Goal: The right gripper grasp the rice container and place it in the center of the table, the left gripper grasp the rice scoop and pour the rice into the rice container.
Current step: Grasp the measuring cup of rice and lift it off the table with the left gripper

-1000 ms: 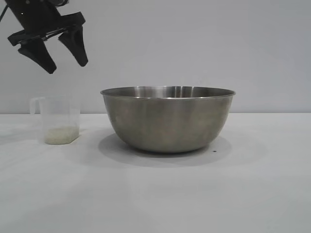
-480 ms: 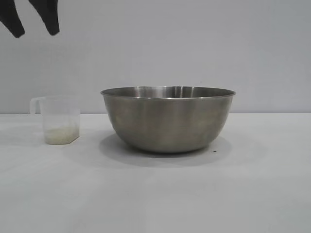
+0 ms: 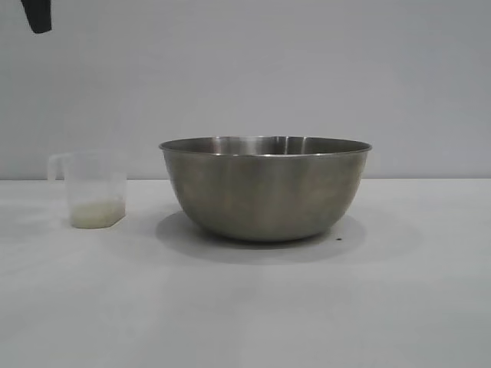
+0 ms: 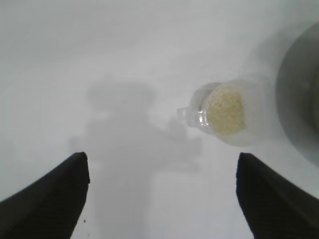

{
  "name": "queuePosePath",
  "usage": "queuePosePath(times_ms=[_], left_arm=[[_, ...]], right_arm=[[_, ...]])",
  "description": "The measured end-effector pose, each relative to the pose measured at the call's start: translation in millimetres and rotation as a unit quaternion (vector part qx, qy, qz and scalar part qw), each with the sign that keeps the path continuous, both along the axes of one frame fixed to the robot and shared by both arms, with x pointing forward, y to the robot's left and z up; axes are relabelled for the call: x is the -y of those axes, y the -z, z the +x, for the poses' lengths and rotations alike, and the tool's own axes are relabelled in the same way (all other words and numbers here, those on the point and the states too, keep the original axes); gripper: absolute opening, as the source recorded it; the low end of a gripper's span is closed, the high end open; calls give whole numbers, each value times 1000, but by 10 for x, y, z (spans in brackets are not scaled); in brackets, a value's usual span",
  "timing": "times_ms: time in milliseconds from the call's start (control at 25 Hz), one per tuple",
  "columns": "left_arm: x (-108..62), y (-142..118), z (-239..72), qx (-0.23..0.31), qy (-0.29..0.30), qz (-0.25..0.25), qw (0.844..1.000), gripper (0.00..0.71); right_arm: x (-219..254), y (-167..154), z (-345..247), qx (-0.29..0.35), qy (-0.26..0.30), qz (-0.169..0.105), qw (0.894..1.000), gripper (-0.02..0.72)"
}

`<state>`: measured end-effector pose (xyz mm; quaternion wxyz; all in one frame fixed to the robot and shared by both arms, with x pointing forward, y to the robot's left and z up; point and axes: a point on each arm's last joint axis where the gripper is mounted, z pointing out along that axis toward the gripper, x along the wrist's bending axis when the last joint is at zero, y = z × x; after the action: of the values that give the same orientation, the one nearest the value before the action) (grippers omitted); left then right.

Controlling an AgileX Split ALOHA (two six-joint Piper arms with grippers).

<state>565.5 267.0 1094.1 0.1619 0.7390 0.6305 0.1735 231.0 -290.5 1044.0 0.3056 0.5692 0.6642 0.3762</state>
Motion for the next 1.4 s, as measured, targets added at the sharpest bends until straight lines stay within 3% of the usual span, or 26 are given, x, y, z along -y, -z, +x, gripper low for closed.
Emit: queuePosePath(times_ms=[400,560,760,1400], left_arm=[[-39,435,-760,97,-9,-48,994,531],[-73,495,-1054,174,-12,-62,983,531],[-90,545,-1337,233,-38,-107,966,531],[-188,1001,-1714,316,-91,-139,934,531]], right_arm=[[0,0,0,0,0,0,1000,532],[0,0,0,0,0,0,1000,532],[0,0,0,0,0,0,1000,532],[0,0,0,0,0,-1,1000,532]])
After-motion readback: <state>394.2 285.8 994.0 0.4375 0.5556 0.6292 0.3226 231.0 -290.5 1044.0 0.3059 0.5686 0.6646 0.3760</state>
